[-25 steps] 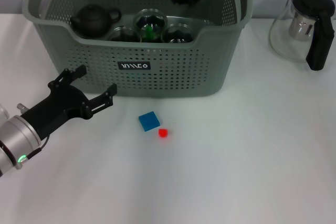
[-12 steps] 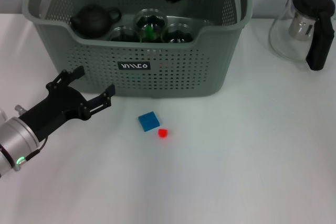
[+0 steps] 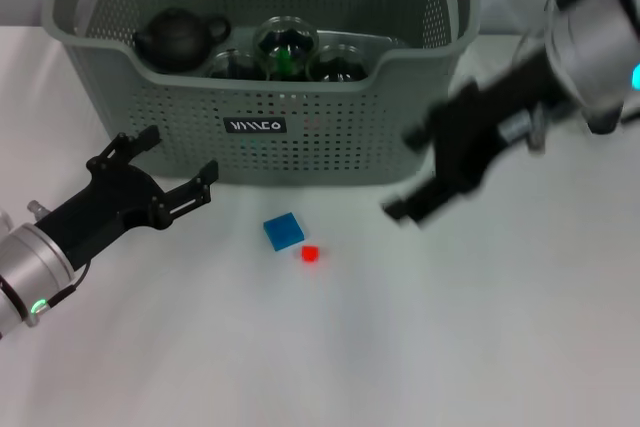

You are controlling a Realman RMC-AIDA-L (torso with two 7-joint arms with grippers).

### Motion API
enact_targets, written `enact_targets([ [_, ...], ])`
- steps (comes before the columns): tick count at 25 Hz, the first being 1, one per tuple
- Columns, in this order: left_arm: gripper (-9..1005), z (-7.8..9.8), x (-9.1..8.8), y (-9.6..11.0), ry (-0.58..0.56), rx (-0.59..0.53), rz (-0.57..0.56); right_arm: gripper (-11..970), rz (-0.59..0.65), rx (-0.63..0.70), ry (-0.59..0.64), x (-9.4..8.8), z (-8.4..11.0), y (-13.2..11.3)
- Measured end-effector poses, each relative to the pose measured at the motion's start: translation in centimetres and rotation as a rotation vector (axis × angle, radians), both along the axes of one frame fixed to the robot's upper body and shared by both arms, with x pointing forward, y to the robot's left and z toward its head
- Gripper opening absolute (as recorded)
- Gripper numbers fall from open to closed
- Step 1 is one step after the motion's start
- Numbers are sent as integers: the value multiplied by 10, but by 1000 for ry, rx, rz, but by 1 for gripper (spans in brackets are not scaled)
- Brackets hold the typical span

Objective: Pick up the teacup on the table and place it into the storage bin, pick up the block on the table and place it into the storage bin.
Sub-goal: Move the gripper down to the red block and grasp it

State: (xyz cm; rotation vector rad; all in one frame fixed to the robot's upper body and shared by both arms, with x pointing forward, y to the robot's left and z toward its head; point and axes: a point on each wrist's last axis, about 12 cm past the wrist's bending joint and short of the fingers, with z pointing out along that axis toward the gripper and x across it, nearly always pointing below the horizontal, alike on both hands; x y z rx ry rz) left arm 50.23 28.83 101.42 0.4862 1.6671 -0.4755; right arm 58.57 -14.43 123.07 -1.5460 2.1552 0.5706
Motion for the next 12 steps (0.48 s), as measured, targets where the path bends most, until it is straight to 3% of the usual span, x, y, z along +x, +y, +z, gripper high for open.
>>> enact_targets([
  [1,941,0,0,0,1,1,1,860,2,-68,38,-3,-20,0],
  [6,940,0,0,0,2,2,3,938,50,-137,49,-4,-56,14],
  [12,940,-1,-1,-1,6,-3,1,928,101,-140,-33,-7,-79,46],
])
